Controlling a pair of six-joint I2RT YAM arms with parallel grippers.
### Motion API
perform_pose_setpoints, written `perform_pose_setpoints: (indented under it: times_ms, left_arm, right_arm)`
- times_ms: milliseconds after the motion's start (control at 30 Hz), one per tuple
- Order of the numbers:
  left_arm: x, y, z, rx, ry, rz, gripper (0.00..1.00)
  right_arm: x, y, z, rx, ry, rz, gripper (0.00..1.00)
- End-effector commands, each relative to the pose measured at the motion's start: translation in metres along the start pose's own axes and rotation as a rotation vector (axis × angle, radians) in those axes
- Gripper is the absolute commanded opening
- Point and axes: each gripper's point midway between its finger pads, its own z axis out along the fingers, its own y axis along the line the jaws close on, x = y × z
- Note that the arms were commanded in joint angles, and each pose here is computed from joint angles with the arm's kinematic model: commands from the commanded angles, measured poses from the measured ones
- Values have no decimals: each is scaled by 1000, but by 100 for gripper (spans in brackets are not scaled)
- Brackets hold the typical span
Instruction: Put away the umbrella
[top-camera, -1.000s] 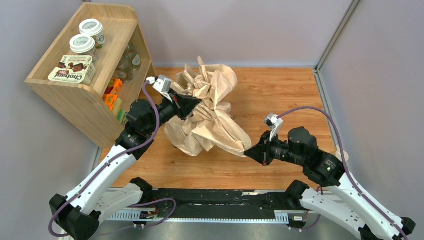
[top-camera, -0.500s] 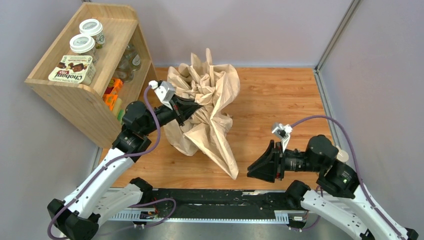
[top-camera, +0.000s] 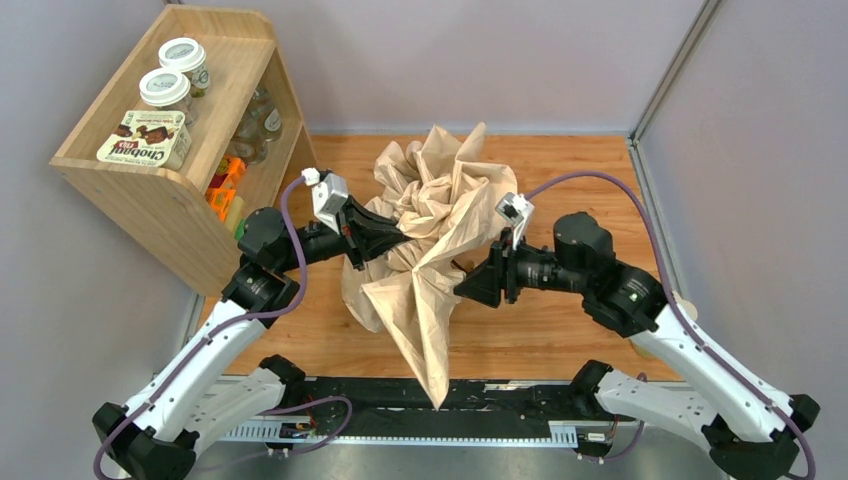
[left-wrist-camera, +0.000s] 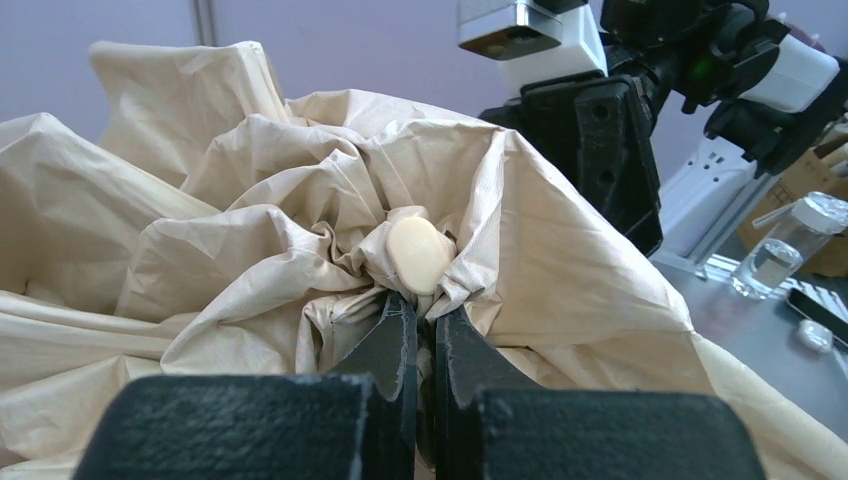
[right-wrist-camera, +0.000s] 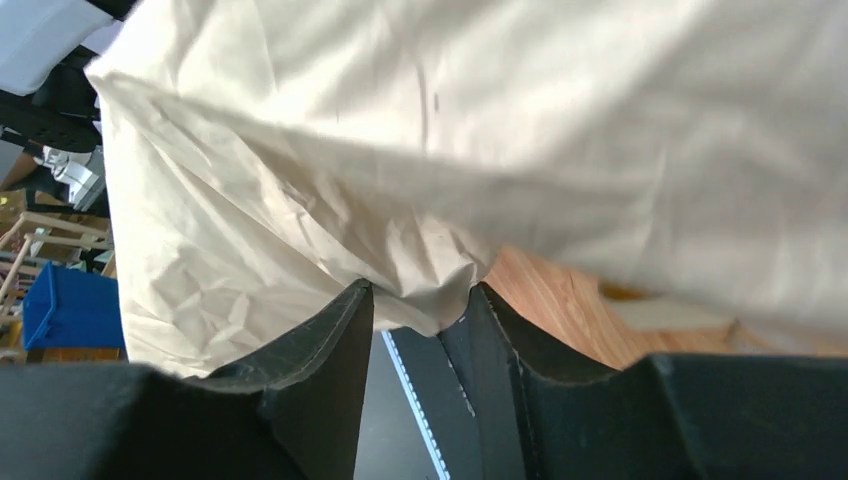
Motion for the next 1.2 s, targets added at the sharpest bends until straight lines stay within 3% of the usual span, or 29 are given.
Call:
perform_pose_setpoints:
  times_ms: [0,133,300,433,533,633,733,867,1067,1167]
  left_arm:
    - [-18,-16,1,83,-58,19,0]
    - [-18,-32,0,170,-67,-21,0]
    - [-26,-49,-5,242,-122,-76,0]
    - [-29,-47,-5,221,-119,-87,0]
    - [-34,-36,-7,125,-142,-57,0]
    - [-33,-26,-7,74,-135,-30,0]
    - [-26,-24,-1,91,-84,-46,0]
    - [-21,-37,4,218,-50,-62,0]
    - [-17,-50,5,318,-25,-126,0]
    - [-19,-60,3,402,-38,-138,0]
  right_arm:
    - [-52,41,7,-165,-142,-73,42]
    - [-81,-5,25,80,-265,18,47]
    - [-73,-55,50,281,-211,46,51]
    - [-54,-50,46,256,-85,-34,62]
    - [-44,-50,15,304,-71,-92,77]
    - [-30,-47,-11,317,-44,-135,84]
    - [-21,-48,-30,348,-21,-176,86]
    - [-35,-48,-44,389,-88,-202,86]
    - [-58,-14,-20,194,-153,-212,86]
    - [-64,-11,10,132,-112,-191,83]
